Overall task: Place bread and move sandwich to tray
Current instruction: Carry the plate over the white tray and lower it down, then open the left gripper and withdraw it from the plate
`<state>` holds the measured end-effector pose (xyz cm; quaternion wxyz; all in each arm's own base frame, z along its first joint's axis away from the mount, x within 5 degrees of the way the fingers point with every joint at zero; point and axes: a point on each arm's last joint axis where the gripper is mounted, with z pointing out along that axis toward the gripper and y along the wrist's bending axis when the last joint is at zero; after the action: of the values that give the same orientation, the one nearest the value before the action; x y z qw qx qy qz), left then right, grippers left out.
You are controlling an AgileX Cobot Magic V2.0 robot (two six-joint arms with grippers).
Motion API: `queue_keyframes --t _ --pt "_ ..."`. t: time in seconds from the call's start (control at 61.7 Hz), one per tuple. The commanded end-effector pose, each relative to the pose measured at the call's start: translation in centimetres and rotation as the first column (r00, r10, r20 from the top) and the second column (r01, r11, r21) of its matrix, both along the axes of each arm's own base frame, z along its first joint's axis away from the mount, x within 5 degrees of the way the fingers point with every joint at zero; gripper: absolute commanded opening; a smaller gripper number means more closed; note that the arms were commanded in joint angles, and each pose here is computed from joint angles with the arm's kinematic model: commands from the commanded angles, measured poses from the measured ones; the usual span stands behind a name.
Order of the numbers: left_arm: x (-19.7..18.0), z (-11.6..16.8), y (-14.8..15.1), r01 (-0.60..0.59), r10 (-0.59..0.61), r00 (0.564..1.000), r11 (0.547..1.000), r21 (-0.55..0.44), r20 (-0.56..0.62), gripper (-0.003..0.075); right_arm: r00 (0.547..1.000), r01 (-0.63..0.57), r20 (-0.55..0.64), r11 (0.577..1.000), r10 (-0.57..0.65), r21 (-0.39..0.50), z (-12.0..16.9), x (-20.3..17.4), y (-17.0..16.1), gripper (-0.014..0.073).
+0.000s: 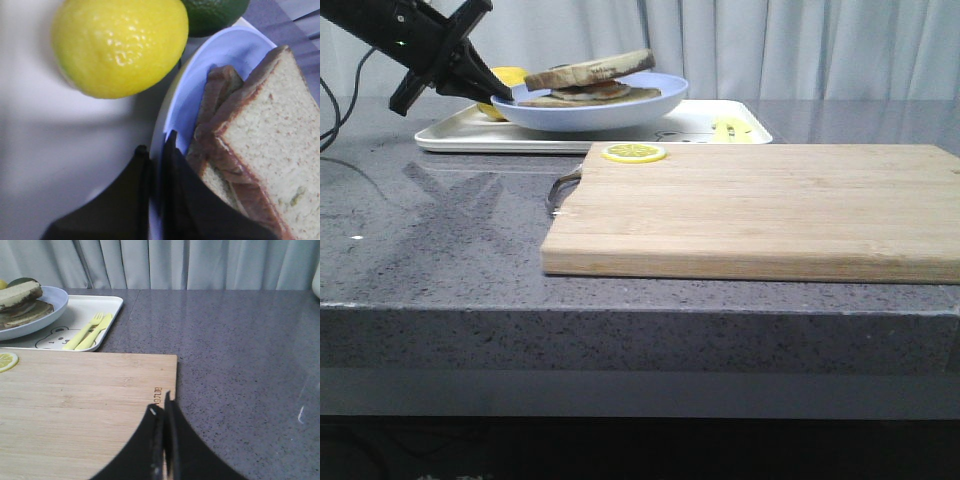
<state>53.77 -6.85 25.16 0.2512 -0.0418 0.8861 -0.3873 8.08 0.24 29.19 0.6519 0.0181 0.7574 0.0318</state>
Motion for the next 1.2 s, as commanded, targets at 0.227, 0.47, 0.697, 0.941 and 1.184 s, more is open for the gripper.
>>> queue_keyframes --t 0.227,0.47,0.697,0.941,1.184 --pt "-1.2 6.3 -1.4 -0.006 0.022 0.991 0.993 -0.121 0.131 0.0248 0.995 0.017 0.098 1.0 -0.016 -0.007 1.5 0.1 -0.2 -0.0062" --pt "-1.3 7.3 0.2 -0.013 0.031 0.988 0.993 -0.117 0.152 0.0445 0.995 0.017 0.099 1.0 -0.016 -0.007 1.5 0.1 -0.2 -0.0062" --pt "-2.8 10.9 4.5 0.017 0.0 0.978 0.997 -0.08 0.207 0.0425 0.995 0.017 0.099 1.0 -0.016 -0.007 1.5 0.1 -0.2 -0.0062" --pt "-3.6 12.8 7.7 -0.03 0.056 0.968 0.994 -0.106 0.246 0.009 0.995 0.017 0.097 1.0 -0.016 -0.007 1.5 0.1 -0.2 -0.0062" --pt "-4.6 14.5 8.2 -0.088 0.091 0.96 0.996 -0.024 0.264 -0.0019 0.995 0.017 0.095 1.0 -0.016 -0.007 1.5 0.1 -0.1 -0.0062"
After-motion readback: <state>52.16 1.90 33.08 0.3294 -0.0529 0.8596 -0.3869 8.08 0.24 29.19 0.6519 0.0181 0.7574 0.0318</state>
